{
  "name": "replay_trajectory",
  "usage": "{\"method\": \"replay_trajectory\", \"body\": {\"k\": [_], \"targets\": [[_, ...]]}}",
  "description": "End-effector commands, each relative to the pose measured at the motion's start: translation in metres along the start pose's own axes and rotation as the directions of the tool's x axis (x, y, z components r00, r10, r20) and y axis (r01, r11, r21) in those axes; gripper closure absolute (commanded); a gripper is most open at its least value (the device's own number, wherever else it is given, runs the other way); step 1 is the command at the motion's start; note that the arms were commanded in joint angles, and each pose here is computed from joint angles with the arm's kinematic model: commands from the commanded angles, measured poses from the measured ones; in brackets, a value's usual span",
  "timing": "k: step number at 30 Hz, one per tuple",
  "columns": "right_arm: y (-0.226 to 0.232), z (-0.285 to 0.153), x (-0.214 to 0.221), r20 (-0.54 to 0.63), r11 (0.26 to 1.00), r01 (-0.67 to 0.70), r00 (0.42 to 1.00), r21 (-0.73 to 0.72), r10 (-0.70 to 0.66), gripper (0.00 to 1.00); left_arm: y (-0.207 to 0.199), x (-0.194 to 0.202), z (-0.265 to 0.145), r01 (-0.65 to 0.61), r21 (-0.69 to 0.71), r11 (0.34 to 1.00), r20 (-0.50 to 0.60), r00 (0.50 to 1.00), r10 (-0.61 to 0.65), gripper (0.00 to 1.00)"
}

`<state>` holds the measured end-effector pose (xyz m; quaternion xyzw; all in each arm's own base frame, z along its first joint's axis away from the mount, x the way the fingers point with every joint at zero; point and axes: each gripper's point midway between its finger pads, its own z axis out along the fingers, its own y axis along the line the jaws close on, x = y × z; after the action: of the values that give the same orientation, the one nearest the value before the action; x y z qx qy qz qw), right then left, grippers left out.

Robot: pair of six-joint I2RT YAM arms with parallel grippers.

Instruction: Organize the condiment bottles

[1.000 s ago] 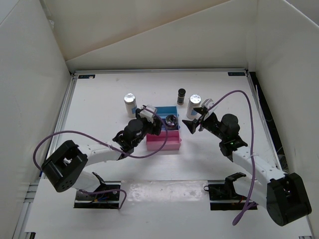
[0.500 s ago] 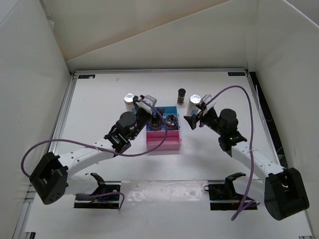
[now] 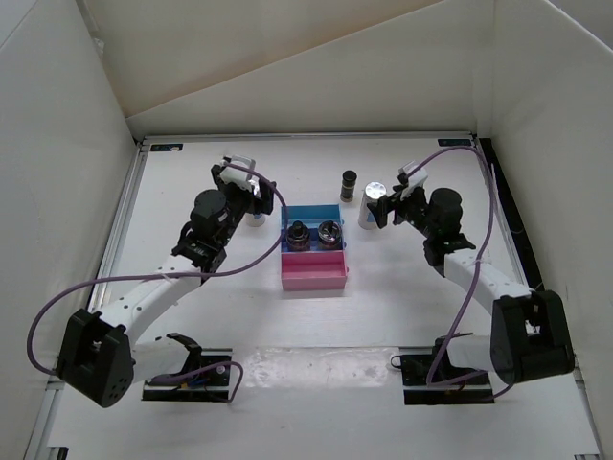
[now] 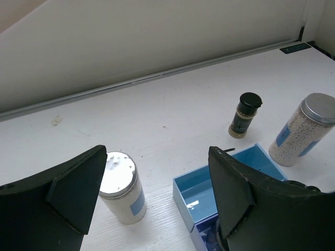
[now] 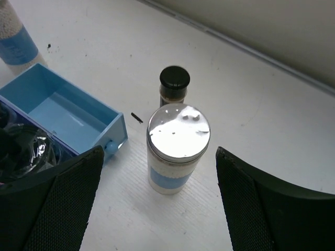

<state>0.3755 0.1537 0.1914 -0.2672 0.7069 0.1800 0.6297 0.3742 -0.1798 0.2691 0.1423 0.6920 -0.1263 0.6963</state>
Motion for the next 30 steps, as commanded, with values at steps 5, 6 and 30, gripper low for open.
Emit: {"method": "replay_trajectory", "body": {"k": [5,6,30], "targets": [[-0.01,0.025,-0.001,0.032,0.998,-0.057,0.998,-0.022,0.057,0.1,0.012,0.002,-0.001,0.067,-0.001,0.998,-0.015,0.998,-0.067,0.11],[-0.012,0.027,-0.002,0.036,0.997,-0.067,0.997,-0.023,0.068,0.1,0.012,0.003,0.0,0.067,-0.003,0.998,-0.016,0.998,-0.067,0.11],[-0.017,0.067,0.019,0.013,0.988,-0.136,0.99,-0.08,0.137,0.47,0.03,0.017,0.011,0.097,-0.041,0.994,-0.03,0.995,-0.098,0.11]]}}
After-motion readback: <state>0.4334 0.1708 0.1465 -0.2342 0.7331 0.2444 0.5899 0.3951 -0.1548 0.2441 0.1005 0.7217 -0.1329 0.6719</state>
